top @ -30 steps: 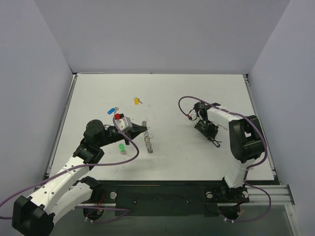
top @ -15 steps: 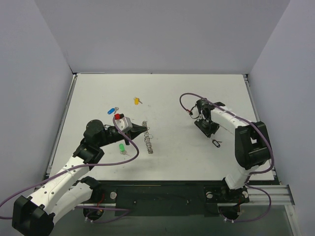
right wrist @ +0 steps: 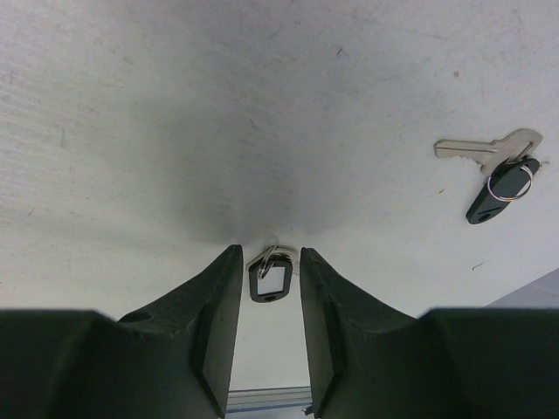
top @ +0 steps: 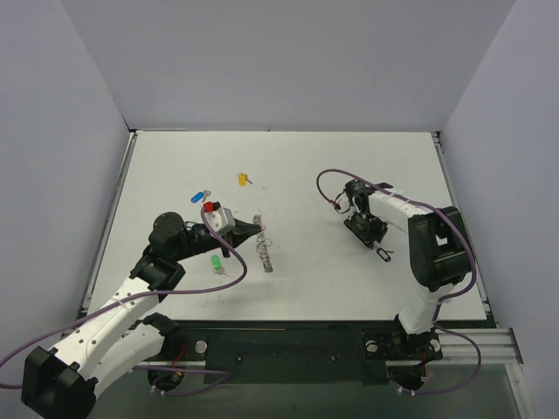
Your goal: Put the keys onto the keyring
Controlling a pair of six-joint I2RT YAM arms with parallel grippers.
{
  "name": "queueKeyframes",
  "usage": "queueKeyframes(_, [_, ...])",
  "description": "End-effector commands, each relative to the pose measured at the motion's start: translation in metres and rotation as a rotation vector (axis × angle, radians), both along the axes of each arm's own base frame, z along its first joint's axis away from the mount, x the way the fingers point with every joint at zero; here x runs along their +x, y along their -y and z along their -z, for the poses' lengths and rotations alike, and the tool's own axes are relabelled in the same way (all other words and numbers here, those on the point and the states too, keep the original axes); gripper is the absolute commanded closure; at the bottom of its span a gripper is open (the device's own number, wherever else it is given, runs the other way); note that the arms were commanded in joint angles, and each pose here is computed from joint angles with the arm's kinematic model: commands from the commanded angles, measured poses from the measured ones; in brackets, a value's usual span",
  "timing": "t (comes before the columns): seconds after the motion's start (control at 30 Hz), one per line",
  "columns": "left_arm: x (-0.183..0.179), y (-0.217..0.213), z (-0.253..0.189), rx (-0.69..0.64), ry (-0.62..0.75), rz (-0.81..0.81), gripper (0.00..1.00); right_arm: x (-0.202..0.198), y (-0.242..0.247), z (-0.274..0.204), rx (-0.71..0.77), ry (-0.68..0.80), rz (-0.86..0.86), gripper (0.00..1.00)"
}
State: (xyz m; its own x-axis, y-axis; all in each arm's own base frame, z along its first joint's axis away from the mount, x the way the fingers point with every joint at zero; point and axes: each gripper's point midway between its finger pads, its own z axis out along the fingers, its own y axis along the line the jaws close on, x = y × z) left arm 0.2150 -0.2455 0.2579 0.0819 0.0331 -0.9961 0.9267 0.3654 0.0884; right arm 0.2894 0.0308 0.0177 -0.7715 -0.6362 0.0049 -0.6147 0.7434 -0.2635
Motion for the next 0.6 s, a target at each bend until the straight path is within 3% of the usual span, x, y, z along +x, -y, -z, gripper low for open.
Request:
queueKeyframes(0.0, [-0.0026,0.0025,-0.0172,-0.026,0.066,0.021,1.0,-0.0105,0.0091,-0.0027,-0.057,-0.044,0.005,0.72])
queueKeyframes(0.57, [-0.0026,0.0031,-0.0165,-0.024,0.065,0.026,1.0,-0.0178,0.0111,-0.0009,-0.049,-0.116,0.038,0.74])
